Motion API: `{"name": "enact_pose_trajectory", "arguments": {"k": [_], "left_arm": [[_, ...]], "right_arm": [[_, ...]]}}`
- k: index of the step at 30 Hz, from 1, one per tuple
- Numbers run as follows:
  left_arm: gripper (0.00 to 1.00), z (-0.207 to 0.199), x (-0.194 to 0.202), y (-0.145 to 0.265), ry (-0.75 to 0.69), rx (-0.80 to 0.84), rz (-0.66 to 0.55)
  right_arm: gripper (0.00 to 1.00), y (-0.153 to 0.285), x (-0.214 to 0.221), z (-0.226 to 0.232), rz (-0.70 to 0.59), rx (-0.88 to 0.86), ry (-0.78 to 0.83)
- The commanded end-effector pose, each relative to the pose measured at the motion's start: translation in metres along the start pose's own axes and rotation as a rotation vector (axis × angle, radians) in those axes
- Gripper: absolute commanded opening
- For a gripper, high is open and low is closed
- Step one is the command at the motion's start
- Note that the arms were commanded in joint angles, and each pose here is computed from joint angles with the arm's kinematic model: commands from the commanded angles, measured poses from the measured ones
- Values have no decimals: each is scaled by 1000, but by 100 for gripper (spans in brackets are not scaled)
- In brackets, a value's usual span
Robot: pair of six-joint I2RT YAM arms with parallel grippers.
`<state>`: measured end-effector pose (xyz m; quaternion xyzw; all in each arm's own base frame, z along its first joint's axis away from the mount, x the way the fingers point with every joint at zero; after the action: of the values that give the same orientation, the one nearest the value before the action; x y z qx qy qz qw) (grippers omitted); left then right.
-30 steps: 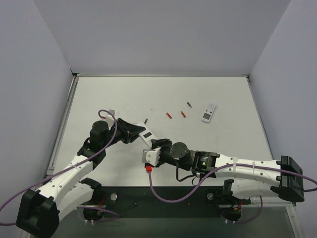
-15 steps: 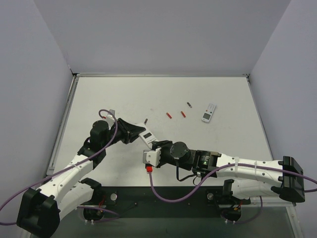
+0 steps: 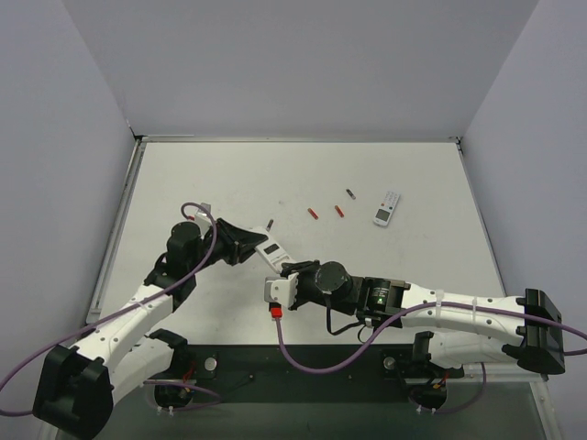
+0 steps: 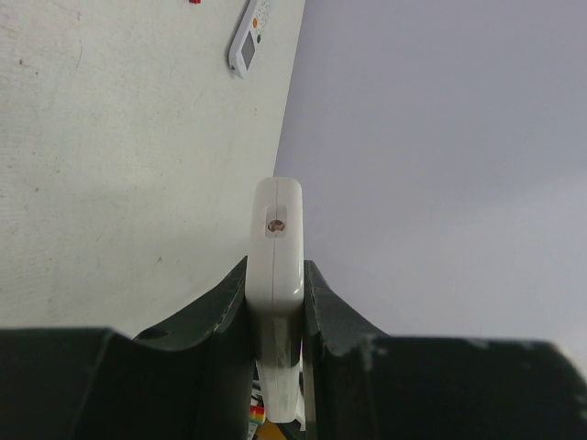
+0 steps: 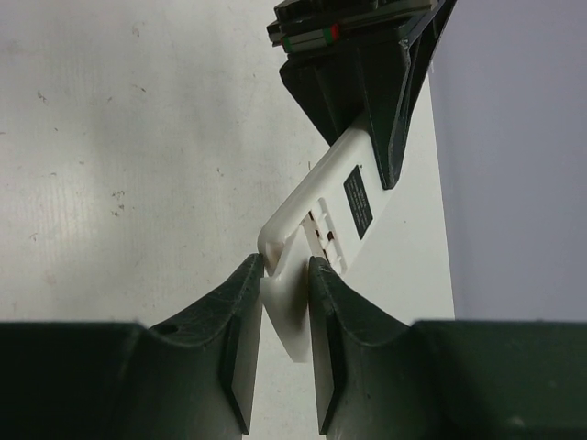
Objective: Load the batteries into the remote control
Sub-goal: Remove the battery cover from the remote control, then place the battery cover at the center of the board.
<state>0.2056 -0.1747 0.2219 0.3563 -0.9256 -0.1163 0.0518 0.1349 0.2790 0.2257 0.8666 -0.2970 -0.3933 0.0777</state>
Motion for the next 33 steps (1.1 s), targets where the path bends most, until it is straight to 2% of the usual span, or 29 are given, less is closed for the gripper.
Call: {"name": "enact_pose_trajectory", "arguments": {"k": [1, 6, 10, 16, 22, 26, 33], "left_arm": [[0, -11, -9, -2, 11, 85, -59], [0, 15, -10, -9, 36, 27, -61], [0, 30, -7, -12, 28, -16, -37], [0, 49, -10, -10, -69, -74, -57], [0, 52, -24, 3, -336, -66, -110], [0, 35, -23, 21, -514, -7, -155], [0, 8, -29, 62, -745, -17, -344]], "right_arm": [[6, 7, -7, -1, -23, 0, -13], [0, 8, -5, -5, -17, 54, -21], [0, 9, -3, -8, -3, 82, -23], [0, 6, 12, -9, 72, 118, -53], [0, -9, 69, 1, 309, 144, -163], [0, -22, 99, 12, 462, 166, -208], [0, -46, 133, 33, 669, 173, -233]]}}
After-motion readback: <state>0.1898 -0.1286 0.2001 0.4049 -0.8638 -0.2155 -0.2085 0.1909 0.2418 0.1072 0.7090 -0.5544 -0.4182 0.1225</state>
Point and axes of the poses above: each gripper's point midway between its finger pads, its own y axis back along the fingers, its own z axis along the line the jaws close on, x = y × z, the point moved 7 cm from there along y, back along the fingers
